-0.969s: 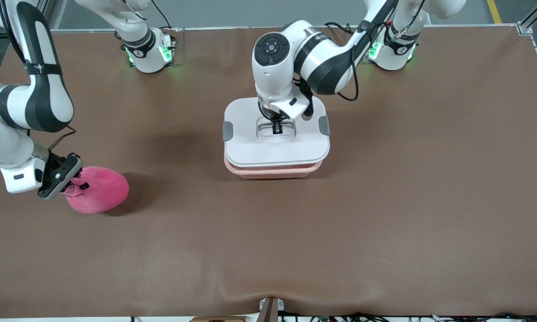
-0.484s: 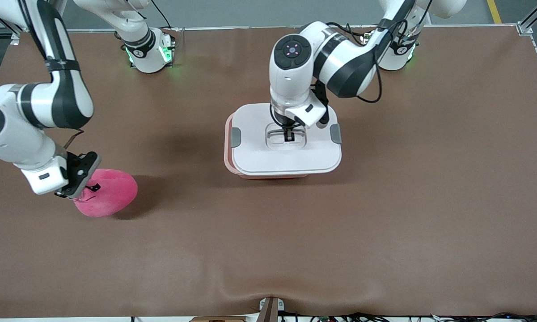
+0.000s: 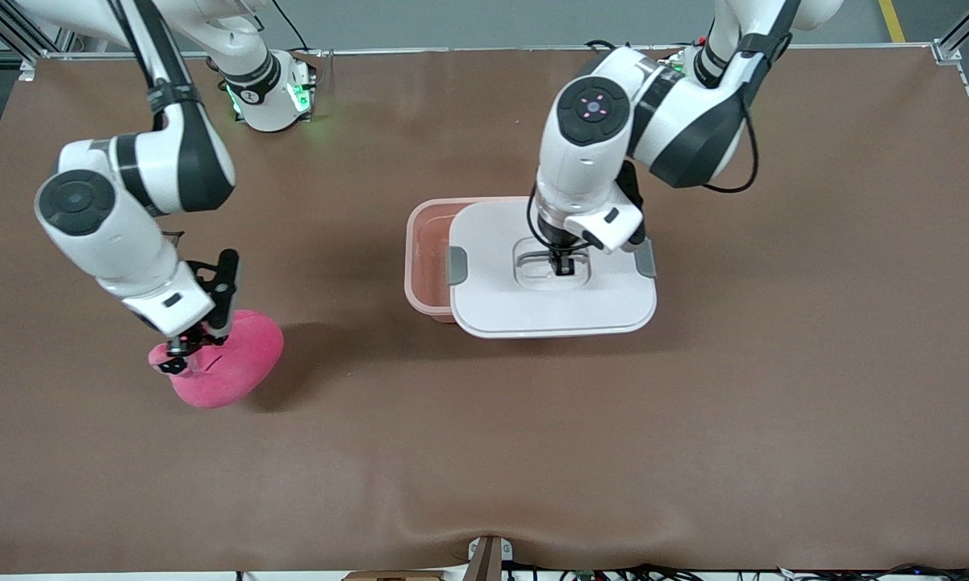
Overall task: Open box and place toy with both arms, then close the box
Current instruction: 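Lift the lid aside with the left gripper while the right gripper lifts the toy, then lower the pink toy into the open box with the right gripper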
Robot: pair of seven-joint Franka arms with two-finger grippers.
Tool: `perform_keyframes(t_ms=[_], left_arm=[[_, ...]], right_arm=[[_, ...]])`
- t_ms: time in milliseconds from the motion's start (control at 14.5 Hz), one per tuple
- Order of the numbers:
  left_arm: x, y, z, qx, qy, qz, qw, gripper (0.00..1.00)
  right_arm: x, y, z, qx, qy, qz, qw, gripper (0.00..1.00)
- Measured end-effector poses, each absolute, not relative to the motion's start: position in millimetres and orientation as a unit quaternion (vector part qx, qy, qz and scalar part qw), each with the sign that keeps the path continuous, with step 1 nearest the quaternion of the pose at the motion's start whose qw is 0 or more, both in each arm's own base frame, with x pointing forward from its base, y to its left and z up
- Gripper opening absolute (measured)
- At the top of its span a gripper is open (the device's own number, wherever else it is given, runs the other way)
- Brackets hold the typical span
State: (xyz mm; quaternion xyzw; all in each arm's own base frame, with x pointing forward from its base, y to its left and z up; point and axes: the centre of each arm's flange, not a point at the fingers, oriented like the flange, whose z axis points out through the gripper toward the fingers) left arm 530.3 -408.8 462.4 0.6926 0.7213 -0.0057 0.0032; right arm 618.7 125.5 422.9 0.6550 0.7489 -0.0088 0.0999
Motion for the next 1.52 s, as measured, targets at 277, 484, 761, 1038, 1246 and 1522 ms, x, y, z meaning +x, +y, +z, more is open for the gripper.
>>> perform_keyframes(t_ms=[277,484,761,1038,1246,1522], left_arm=[[551,-375,469,0.699,0.715,-0.002,0.004,0.07],[568,-349,469,0.706,0.708,0.007,0.001,0.07],[593,-301,464,0.727,0.687,0.004,-0.008,0.07],[610,-256,459,0.746,0.666,-0.002,-0.019,0.07],[621,-228,454,0.756,0.654,-0.005,-0.024,0.07],[629,-207,448,0.767,0.641,-0.009,-0.027,0.07]], right_arm=[[598,202,433,0.573,0.812,-0.027,0.111,0.13],[563,271,443,0.500,0.853,-0.052,0.141,0.13],[505,347,456,0.431,0.879,-0.091,0.181,0.13],[441,412,458,0.388,0.873,-0.130,0.267,0.13],[396,455,457,0.360,0.875,-0.123,0.299,0.13],[388,483,442,0.344,0.882,-0.122,0.299,0.13]])
